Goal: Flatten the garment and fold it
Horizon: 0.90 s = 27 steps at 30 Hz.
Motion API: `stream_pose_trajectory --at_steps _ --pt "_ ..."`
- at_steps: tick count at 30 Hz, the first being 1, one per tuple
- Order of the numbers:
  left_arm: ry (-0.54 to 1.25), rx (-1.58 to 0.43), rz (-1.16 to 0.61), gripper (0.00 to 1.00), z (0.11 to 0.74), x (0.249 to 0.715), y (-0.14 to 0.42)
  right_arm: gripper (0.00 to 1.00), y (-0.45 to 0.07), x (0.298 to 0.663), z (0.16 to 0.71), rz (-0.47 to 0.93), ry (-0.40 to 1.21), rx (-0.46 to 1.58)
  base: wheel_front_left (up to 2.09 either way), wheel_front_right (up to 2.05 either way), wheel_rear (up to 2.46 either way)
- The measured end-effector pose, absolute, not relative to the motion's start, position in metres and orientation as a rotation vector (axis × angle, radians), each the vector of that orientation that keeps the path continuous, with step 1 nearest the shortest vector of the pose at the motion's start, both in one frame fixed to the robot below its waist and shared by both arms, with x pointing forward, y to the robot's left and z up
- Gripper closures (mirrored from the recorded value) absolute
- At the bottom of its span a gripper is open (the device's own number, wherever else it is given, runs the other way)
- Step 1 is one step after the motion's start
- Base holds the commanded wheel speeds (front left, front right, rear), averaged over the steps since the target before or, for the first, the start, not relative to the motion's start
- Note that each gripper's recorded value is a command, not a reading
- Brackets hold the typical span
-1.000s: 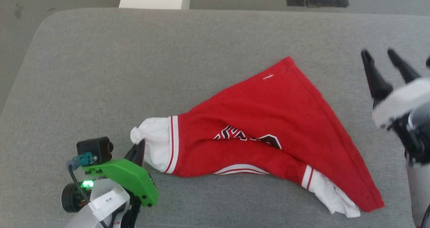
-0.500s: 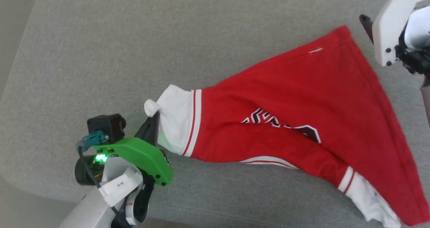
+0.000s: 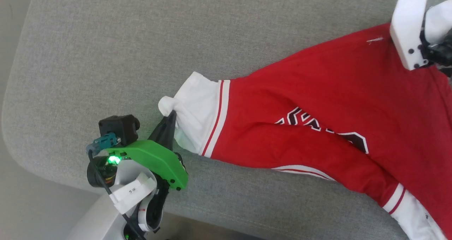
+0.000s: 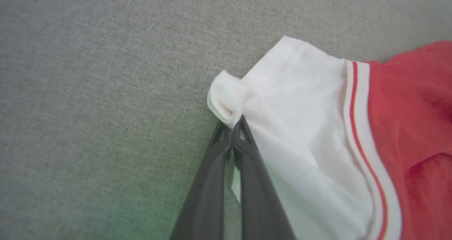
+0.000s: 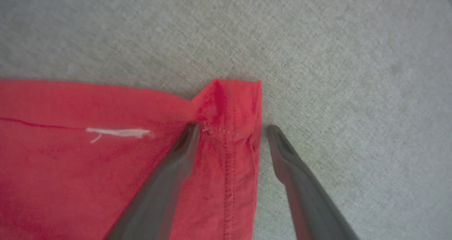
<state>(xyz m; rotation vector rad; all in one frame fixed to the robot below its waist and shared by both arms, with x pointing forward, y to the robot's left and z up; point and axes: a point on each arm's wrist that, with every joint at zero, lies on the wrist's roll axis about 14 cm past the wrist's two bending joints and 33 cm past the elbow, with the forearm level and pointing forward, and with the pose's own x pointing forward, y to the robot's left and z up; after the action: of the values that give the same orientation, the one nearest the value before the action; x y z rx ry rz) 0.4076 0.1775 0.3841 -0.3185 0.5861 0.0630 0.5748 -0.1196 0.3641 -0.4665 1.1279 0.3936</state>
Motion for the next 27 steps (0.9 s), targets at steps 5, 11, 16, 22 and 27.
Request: stream_pose_trajectory --at_steps 5,11,16,22,27 --pt "0.582 -0.311 0.068 1.0 0.385 0.408 0.181 1.0 -0.119 0.574 0.369 0.399 1.134 -0.432 0.0 0.0 0.0" --pt "0.55 -0.298 0.057 1.0 0.397 0.409 0.182 1.0 -0.123 0.572 0.388 0.38 1.038 -0.329 0.0 0.0 0.0" --pt "0.51 -0.283 0.04 1.0 0.414 0.408 0.183 1.0 -0.127 0.574 0.433 0.356 0.855 -0.192 0.0 0.0 0.0" --pt "0.492 -0.298 0.014 1.0 0.431 0.397 0.176 1.0 -0.158 0.538 0.466 0.3 0.746 -0.061 0.0 0.0 0.0" --pt "0.479 -0.311 -0.02 1.0 0.442 0.386 0.165 1.0 -0.191 0.48 0.464 0.23 0.761 0.031 0.0 0.0 0.0"
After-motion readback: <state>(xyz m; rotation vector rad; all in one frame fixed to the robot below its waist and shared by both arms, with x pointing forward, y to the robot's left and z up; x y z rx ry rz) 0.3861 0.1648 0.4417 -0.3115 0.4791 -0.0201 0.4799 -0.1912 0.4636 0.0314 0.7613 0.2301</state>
